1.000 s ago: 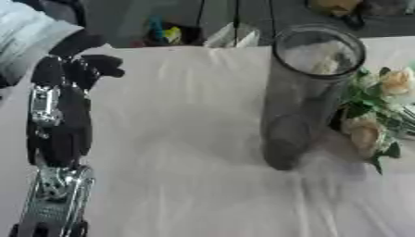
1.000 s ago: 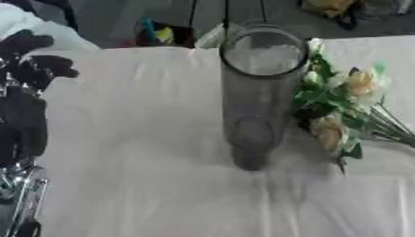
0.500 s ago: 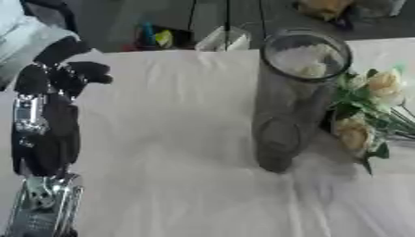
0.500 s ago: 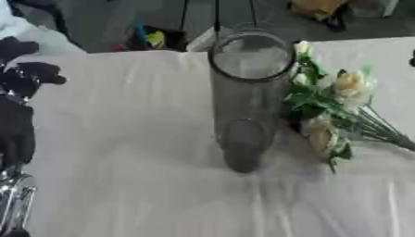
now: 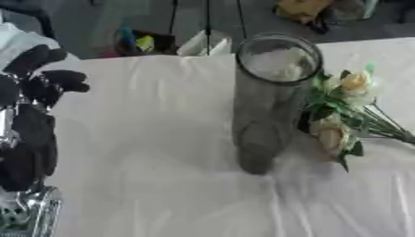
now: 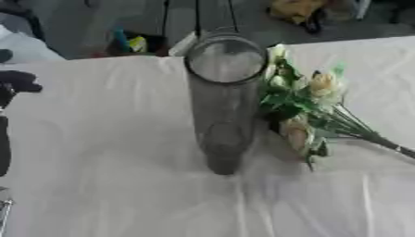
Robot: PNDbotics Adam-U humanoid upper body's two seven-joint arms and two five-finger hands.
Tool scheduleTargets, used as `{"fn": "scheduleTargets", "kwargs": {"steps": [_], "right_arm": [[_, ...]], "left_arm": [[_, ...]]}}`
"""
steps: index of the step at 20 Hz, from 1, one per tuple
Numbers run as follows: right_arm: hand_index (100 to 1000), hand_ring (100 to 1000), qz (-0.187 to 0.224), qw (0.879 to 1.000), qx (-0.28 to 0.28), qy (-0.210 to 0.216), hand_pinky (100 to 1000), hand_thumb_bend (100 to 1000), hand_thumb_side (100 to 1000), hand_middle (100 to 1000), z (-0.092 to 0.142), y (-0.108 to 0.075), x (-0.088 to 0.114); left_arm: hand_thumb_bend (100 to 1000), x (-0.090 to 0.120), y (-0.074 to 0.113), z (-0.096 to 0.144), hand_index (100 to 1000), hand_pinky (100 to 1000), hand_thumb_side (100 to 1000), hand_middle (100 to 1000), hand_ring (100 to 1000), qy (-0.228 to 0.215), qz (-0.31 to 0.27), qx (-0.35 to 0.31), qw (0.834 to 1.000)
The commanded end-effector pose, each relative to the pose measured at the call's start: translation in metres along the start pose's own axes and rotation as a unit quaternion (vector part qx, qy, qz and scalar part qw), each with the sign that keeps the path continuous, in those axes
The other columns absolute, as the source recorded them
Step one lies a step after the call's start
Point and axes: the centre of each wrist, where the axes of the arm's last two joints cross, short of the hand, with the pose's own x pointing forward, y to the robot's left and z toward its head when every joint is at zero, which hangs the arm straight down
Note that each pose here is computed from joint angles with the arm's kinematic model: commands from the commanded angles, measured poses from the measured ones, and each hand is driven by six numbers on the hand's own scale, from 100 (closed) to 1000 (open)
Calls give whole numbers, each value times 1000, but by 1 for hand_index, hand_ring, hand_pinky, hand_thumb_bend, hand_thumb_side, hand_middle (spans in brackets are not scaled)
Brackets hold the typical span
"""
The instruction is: Arrange flowers into the vase.
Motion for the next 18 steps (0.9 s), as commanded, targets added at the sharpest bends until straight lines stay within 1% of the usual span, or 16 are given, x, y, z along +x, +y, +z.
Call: {"fn": "scheduleTargets", "kwargs": {"steps": [1, 3, 6, 8, 12, 15, 18], "right_arm": [[822, 744, 48, 996, 73, -20, 760, 100, 1000, 695, -10, -16, 6], [823, 757, 73, 991, 107, -19, 791, 100, 1000, 701, -15, -25, 8], [831, 769, 99, 982, 161, -5, 799, 100, 1000, 710, -20, -33, 10], [846, 795, 116, 974, 193, -4, 799, 100, 1000, 716, -24, -37, 11], [865, 803, 145, 957, 252, 1, 793, 100, 1000, 729, -33, -42, 14], [894, 814, 160, 945, 285, 13, 794, 100, 1000, 748, -37, -45, 9], [904, 807, 174, 933, 314, 32, 787, 100, 1000, 741, -39, -50, -5]], "left_arm": [[110, 4, 4, -3, 835, 598, 1000, 722, 634, -10, -8, -7, 1000], [108, 4, 4, -1, 834, 597, 1000, 720, 634, -5, -7, -10, 1000], [108, 3, 4, 1, 834, 597, 1000, 721, 635, -1, -8, -18, 1000], [108, 3, 4, 2, 834, 597, 1000, 721, 635, 0, -8, -19, 1000], [108, 3, 4, 3, 833, 598, 1000, 721, 635, 3, -5, -21, 1000], [108, 3, 4, 4, 833, 598, 1000, 722, 635, 4, -2, -23, 1000], [108, 2, 3, 5, 833, 598, 1000, 722, 635, 6, 0, -24, 1000]]}}
